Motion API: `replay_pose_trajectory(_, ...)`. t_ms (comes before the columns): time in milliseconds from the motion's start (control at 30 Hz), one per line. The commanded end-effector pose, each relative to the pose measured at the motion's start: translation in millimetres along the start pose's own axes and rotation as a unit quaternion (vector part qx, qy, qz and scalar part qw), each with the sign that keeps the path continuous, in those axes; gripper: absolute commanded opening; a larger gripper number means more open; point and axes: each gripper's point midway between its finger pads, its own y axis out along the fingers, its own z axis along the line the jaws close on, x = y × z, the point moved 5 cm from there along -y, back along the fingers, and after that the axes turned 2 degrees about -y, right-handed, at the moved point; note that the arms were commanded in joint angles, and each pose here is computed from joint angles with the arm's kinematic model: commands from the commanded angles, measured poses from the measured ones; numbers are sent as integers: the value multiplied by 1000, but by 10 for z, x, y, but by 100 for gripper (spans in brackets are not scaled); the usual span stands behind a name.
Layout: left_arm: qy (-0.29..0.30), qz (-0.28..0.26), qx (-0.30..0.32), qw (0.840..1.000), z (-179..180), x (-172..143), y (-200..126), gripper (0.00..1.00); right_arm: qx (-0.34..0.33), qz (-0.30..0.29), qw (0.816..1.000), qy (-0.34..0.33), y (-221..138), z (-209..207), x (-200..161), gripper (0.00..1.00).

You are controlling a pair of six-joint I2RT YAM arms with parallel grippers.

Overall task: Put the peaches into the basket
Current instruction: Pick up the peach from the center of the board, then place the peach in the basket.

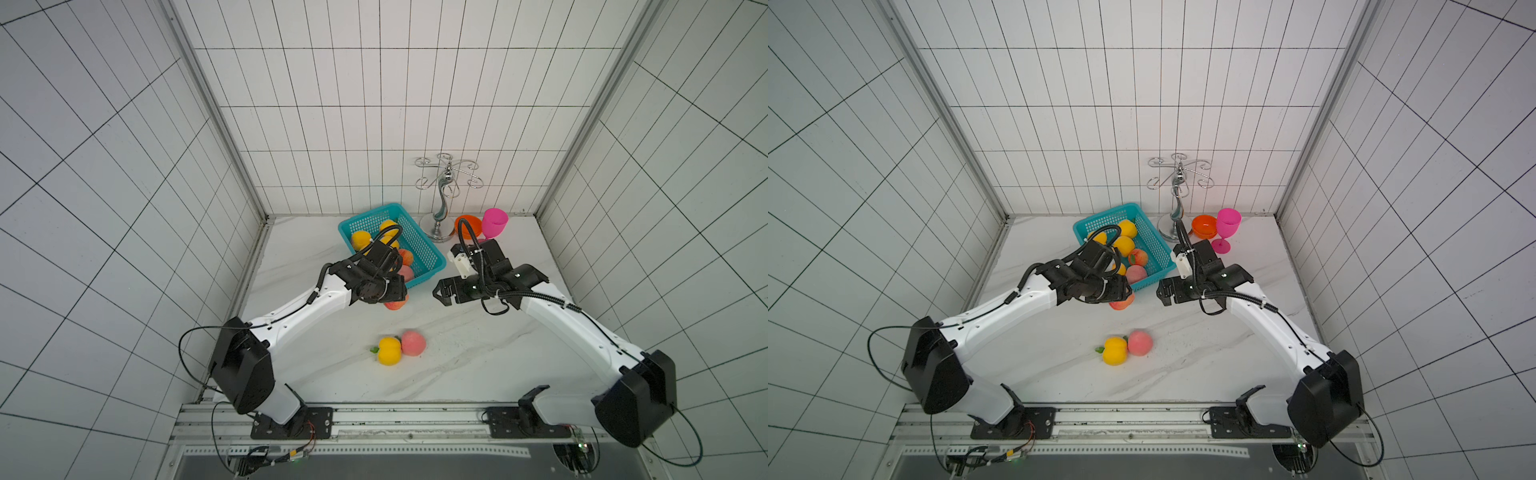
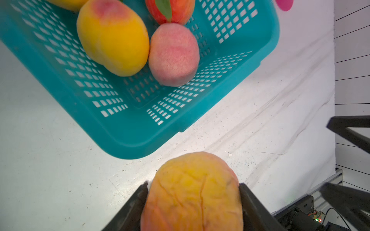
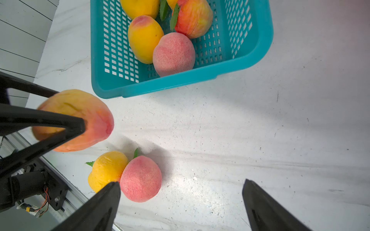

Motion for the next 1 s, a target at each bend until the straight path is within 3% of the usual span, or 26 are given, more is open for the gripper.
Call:
replay_pose_trajectory(0, 17, -6, 12, 1000, -52, 104, 0, 64, -1, -13, 1000, -13, -43, -9, 104, 99)
replay_pose_trajectory(300, 61, -29, 40, 997, -150, 497, 155, 65, -15, -9, 999, -27, -108, -34, 165, 99)
replay_pose_trajectory(600, 57, -38, 95, 993, 148, 842, 319, 65, -17, -6, 999, -29, -99, -36, 232, 99)
replay_pose_trajectory(967, 58, -4, 123, 991, 374, 696, 607, 65, -18, 14, 999, -29, -41, -50, 198, 99)
